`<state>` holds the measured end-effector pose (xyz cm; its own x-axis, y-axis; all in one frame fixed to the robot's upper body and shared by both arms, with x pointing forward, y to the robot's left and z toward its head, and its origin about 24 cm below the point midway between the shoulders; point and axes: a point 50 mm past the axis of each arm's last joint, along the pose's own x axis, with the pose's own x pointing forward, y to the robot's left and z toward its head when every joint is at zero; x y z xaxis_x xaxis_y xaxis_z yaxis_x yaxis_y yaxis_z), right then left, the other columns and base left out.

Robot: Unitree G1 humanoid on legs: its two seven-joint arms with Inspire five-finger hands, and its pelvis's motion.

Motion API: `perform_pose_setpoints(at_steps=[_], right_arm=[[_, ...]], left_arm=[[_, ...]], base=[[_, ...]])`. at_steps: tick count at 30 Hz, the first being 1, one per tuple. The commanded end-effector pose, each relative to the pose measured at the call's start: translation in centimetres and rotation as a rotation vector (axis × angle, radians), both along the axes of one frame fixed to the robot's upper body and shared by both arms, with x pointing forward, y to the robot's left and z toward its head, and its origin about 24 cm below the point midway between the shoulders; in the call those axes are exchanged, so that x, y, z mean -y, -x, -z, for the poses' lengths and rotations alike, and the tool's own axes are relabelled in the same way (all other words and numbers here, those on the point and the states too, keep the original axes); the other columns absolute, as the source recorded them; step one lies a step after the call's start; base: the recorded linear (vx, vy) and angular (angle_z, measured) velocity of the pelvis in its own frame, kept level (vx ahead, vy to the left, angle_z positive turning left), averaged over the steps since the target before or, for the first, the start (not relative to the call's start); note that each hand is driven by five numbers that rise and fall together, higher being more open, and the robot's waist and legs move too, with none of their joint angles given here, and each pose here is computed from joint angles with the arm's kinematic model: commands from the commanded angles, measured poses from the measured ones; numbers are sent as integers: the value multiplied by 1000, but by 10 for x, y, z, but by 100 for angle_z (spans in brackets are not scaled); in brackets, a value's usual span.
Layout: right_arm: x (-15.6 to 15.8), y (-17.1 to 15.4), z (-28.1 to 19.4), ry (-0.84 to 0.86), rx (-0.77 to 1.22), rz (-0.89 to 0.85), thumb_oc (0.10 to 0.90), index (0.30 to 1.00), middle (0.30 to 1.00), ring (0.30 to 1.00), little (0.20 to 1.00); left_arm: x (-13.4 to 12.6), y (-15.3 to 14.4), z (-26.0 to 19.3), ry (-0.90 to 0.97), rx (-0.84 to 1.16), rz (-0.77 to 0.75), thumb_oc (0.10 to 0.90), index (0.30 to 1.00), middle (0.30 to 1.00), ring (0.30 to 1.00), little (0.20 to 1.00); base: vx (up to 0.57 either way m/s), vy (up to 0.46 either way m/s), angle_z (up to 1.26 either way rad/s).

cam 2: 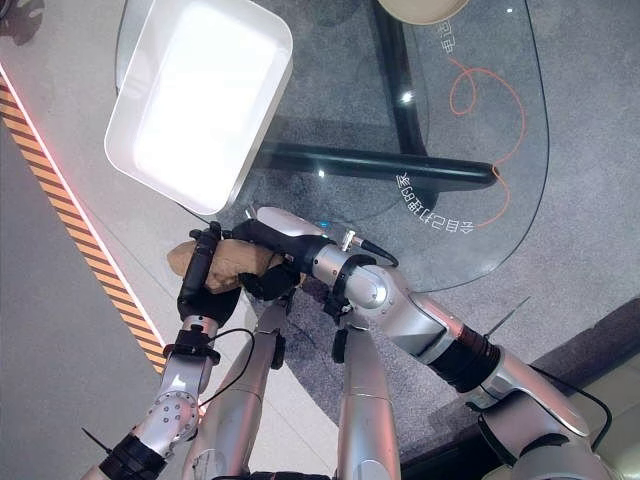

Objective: Wipe the table with a cloth and put it in the basket.

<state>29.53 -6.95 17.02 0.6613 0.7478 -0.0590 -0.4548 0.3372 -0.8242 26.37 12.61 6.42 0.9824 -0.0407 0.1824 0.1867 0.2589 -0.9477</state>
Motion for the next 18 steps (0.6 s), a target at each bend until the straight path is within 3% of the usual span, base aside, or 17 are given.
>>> perform_pose_setpoints(at_steps=[1, 10, 11, 12, 18], right_arm=[[-48, 54, 5, -134, -87, -364, 100, 300, 300, 300, 200], [-36, 43, -2, -230, -23, -239, 100, 300, 300, 300, 200], [-34, 40, -5, -248, 8, -214, 399, 556, 556, 556, 499], [-32, 39, -7, -260, 24, -195, 800, 900, 900, 900, 900], [-16, 32, -20, -351, 108, -104, 800, 900, 900, 900, 900]], left_arm=[[21, 3, -92, 86, 511, 97, 100, 300, 300, 300, 200], [18, 2, -92, 96, 514, 85, 100, 300, 300, 300, 200], [18, 2, -92, 98, 514, 82, 100, 300, 300, 300, 200], [18, 1, -91, 97, 513, 80, 100, 300, 300, 300, 200], [15, 0, -91, 93, 512, 67, 100, 300, 300, 300, 200]], base=[[0, 0, 0], [0, 0, 0], [0, 0, 0], [0, 0, 0], [0, 0, 0]])
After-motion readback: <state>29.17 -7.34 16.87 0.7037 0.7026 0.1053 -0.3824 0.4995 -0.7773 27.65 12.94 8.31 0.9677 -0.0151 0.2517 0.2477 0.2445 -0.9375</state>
